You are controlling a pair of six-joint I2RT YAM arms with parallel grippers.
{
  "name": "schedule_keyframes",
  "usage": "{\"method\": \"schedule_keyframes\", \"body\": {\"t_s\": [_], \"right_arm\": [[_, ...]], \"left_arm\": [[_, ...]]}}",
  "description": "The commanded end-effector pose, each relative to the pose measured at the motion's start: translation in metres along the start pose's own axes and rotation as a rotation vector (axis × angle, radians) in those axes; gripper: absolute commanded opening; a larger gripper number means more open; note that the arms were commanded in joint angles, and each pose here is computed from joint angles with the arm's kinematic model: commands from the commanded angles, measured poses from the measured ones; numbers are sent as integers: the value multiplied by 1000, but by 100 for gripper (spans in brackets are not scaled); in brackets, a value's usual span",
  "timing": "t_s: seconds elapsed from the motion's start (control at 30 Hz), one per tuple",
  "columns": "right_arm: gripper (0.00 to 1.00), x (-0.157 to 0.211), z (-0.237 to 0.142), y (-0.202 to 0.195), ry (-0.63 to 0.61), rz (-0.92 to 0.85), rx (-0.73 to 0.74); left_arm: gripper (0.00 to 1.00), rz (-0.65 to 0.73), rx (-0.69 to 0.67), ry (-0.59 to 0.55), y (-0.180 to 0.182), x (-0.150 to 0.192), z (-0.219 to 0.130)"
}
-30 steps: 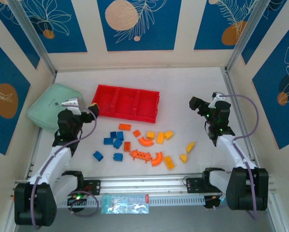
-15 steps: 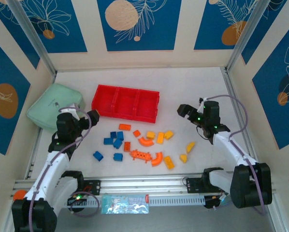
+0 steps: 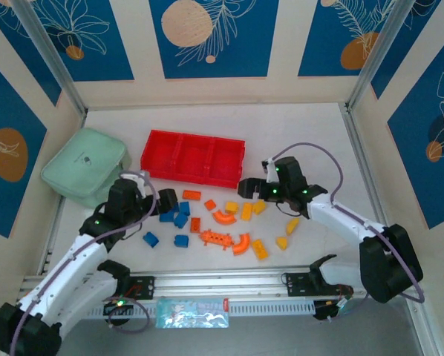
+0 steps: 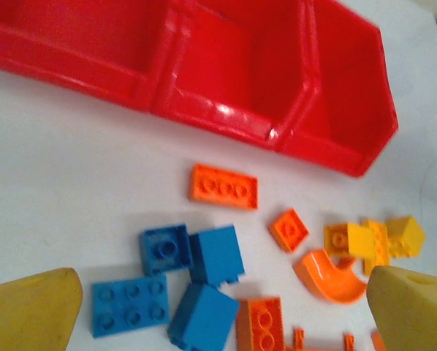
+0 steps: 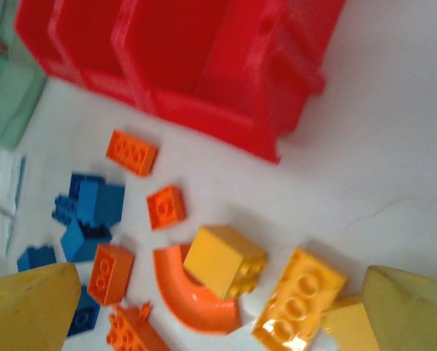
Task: Sort the legos into containers by color
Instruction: Pick up the lego from the center of the table.
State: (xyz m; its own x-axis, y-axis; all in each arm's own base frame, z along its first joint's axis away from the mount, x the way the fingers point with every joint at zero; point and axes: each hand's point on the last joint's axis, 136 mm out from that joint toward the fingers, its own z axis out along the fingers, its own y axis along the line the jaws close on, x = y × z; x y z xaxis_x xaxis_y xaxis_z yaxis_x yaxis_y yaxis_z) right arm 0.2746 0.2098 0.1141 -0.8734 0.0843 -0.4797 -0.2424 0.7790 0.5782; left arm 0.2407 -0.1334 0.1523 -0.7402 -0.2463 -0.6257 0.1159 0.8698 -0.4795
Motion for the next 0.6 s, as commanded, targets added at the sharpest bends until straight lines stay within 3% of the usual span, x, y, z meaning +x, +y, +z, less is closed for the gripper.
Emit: {"method": "schedule_keyframes", "body": {"t_s": [0.0,0.23,0.57], "right_arm": [[99,23,10,18,86,-70,-50],[99,54,32,21,149,-152,-84],[99,55,42,27,122,-247,-74]], "left_arm": [[100,25,-49,58,-9,11,-4],[93,136,-109,187,-33,35,14],[76,255,-291,326,-31,44,51]]}}
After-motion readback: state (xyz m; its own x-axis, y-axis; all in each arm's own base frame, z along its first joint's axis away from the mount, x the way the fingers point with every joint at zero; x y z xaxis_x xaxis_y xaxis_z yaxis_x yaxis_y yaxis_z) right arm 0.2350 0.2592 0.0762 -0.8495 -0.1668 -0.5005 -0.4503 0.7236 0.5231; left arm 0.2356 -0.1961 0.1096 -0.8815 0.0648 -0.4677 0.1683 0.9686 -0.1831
